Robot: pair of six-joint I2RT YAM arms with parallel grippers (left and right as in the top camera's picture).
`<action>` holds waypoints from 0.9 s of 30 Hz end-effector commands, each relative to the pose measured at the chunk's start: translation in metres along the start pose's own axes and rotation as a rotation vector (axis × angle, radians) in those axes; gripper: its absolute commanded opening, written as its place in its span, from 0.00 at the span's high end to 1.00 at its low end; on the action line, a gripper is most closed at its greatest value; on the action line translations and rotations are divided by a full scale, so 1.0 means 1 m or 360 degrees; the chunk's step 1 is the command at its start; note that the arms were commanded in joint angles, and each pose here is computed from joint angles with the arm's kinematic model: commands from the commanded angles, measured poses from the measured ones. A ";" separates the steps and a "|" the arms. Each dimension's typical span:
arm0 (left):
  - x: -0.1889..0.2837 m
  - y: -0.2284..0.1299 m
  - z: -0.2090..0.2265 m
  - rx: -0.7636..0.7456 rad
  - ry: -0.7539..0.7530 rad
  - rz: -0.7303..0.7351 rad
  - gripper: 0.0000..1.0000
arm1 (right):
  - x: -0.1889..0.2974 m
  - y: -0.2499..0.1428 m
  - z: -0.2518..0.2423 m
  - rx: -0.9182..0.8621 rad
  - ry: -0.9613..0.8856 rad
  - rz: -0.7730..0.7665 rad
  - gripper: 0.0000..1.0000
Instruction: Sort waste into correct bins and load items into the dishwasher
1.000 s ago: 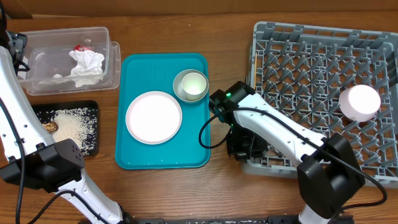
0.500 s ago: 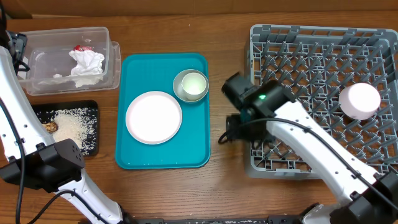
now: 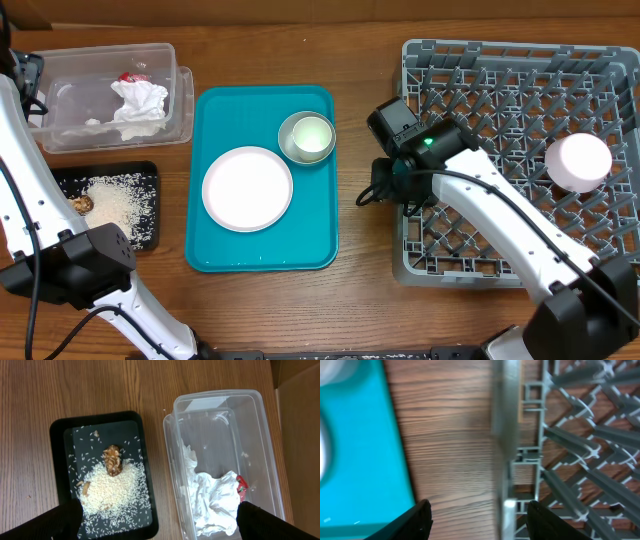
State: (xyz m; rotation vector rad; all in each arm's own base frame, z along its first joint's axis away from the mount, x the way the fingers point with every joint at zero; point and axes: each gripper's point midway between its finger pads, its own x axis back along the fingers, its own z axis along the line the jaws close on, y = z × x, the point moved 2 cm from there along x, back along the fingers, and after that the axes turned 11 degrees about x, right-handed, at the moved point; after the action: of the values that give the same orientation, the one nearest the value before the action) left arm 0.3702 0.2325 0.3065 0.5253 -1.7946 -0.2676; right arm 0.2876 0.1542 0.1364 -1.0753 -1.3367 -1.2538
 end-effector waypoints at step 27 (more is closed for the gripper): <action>-0.003 0.001 0.001 0.0008 0.0022 -0.0024 0.00 | -0.046 -0.062 -0.023 -0.0015 -0.0150 0.0397 0.69</action>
State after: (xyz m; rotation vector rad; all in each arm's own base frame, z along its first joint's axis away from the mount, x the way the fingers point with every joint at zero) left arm 0.3702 0.2325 0.3065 0.5255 -1.7950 -0.2677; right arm 0.2330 0.1303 0.0712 -1.2725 -1.2053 -1.0314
